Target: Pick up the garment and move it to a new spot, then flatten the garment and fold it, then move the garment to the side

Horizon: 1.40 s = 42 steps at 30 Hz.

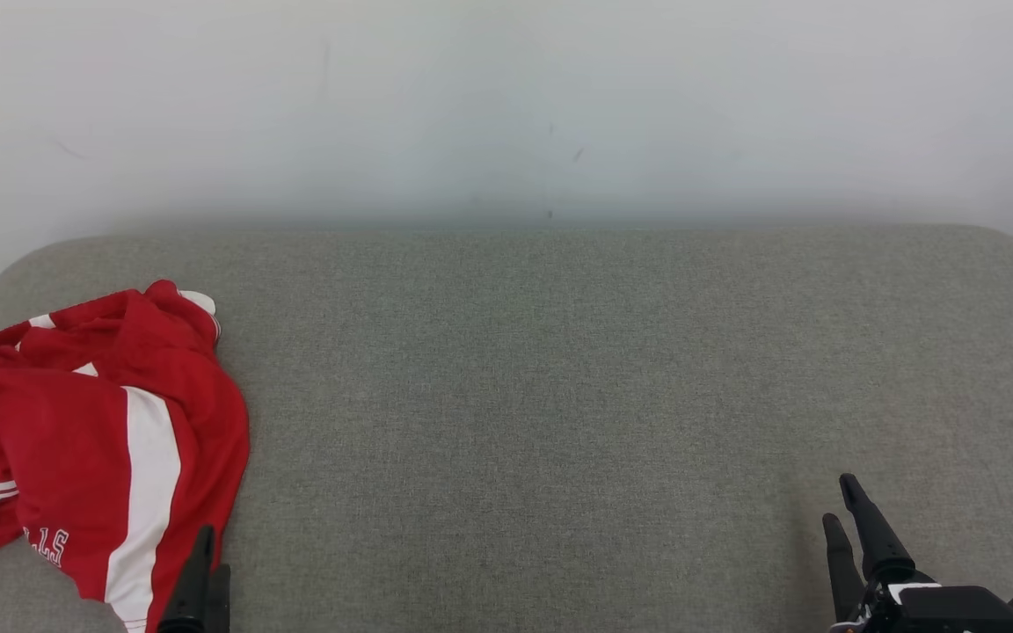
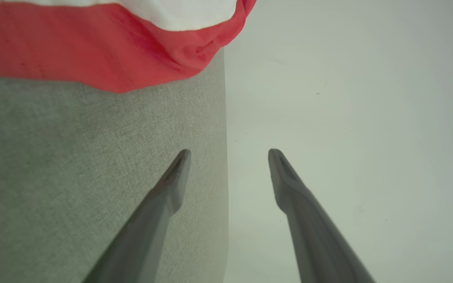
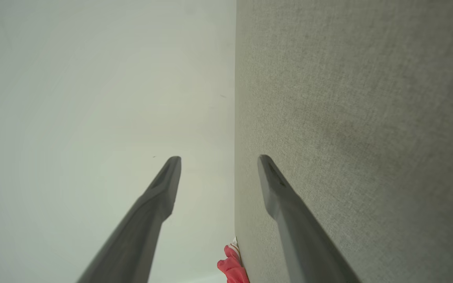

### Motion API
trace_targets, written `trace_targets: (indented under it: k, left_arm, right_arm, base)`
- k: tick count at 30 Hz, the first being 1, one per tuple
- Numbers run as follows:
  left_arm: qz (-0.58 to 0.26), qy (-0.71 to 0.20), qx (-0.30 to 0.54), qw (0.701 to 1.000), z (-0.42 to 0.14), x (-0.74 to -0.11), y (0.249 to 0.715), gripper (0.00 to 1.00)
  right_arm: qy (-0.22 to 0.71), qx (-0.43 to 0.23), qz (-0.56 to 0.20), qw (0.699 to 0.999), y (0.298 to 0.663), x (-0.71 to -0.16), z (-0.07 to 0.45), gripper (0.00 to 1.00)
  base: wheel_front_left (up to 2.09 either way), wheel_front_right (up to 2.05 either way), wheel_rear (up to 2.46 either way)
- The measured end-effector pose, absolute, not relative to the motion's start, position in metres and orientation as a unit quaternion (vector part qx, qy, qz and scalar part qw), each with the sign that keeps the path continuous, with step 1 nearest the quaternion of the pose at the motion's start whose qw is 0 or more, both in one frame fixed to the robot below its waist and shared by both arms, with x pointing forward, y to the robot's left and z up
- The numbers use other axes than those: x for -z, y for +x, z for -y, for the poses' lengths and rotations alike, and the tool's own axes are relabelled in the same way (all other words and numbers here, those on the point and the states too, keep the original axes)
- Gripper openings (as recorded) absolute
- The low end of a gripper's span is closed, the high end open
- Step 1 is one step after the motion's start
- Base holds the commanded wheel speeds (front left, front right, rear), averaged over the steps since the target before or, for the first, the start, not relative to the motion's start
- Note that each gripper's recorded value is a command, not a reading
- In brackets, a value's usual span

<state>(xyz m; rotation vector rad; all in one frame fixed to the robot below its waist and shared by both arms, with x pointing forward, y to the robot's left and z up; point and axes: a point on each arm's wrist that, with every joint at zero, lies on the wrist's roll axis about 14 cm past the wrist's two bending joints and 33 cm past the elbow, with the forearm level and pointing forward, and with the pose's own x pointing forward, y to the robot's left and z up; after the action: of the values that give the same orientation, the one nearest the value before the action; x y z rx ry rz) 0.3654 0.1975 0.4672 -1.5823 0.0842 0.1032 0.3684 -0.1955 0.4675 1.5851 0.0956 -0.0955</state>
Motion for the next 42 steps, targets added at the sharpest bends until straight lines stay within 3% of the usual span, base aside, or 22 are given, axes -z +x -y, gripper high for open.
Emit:
trace_targets:
  k: [8, 13, 31, 42]
  left_arm:
    - [-0.029, -0.699, -0.054, 0.712, -0.200, -0.468, 0.366, 1.00]
    - [-0.025, -0.675, -0.056, 0.735, -0.202, -0.470, 0.366, 1.00]
    - [-0.021, -0.508, -0.045, 0.860, -0.197, -0.485, 0.371, 1.00]
    - [-0.023, -0.403, -0.031, 0.914, -0.187, -0.489, 0.372, 1.00]
  right_arm:
    - [0.702, 0.039, -0.041, 0.709, 0.370, -0.470, 0.189, 1.00]
    - [0.685, 0.041, -0.039, 0.727, 0.371, -0.471, 0.188, 1.00]
    - [0.551, 0.021, -0.037, 0.834, 0.379, -0.479, 0.178, 1.00]
    - [0.462, 0.006, -0.036, 0.886, 0.384, -0.482, 0.172, 1.00]
  base:
    - [0.00, 0.00, 0.00]
    - [0.00, 0.00, 0.00]
    - [0.00, 0.00, 0.00]
    - [0.00, 0.00, 0.00]
